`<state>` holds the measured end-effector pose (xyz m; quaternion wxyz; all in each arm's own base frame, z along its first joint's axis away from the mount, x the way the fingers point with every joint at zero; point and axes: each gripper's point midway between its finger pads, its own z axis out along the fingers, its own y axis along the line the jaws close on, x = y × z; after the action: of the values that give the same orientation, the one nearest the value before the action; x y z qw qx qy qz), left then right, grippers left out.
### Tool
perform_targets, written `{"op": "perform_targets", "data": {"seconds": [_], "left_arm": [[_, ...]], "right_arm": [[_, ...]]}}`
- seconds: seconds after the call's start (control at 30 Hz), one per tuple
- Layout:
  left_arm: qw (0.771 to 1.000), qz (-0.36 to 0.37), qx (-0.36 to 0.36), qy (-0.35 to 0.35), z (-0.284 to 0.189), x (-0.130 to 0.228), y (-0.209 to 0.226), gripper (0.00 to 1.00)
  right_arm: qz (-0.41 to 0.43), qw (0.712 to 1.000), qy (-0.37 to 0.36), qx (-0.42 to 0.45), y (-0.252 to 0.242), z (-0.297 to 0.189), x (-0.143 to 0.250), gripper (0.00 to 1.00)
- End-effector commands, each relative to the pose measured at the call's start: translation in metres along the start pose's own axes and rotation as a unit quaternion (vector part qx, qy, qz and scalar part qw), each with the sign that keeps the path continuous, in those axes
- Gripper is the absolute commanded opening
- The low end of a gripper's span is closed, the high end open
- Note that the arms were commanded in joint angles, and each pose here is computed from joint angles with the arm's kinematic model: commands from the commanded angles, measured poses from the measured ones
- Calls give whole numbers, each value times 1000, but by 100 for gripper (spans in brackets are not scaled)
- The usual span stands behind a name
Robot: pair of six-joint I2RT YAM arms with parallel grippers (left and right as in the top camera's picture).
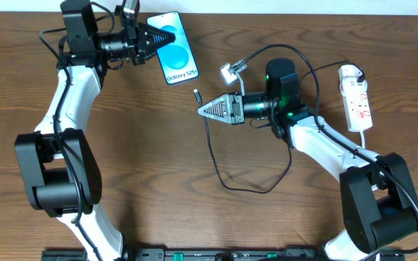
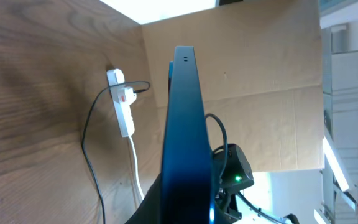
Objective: Plug charger to phone and switch on socket
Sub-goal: 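Raise the connector with the right gripper toward the phone's bottom port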
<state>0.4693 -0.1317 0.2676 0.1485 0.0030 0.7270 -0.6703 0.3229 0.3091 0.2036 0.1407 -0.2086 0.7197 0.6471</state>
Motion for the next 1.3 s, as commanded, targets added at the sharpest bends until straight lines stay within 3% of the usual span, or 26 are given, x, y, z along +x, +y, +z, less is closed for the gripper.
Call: {"op": "perform_targets", "data": {"seconds": [0.0, 1.27], "left_arm": [[1000, 6, -1, -7, -2, -3, -11, 7], [1000, 13, -3, -3, 21, -1, -15, 7]], "right_arm": [[-3, 1000, 4, -17, 12, 2, -3, 1], [-2, 999, -34, -2, 11, 2, -21, 1]]}}
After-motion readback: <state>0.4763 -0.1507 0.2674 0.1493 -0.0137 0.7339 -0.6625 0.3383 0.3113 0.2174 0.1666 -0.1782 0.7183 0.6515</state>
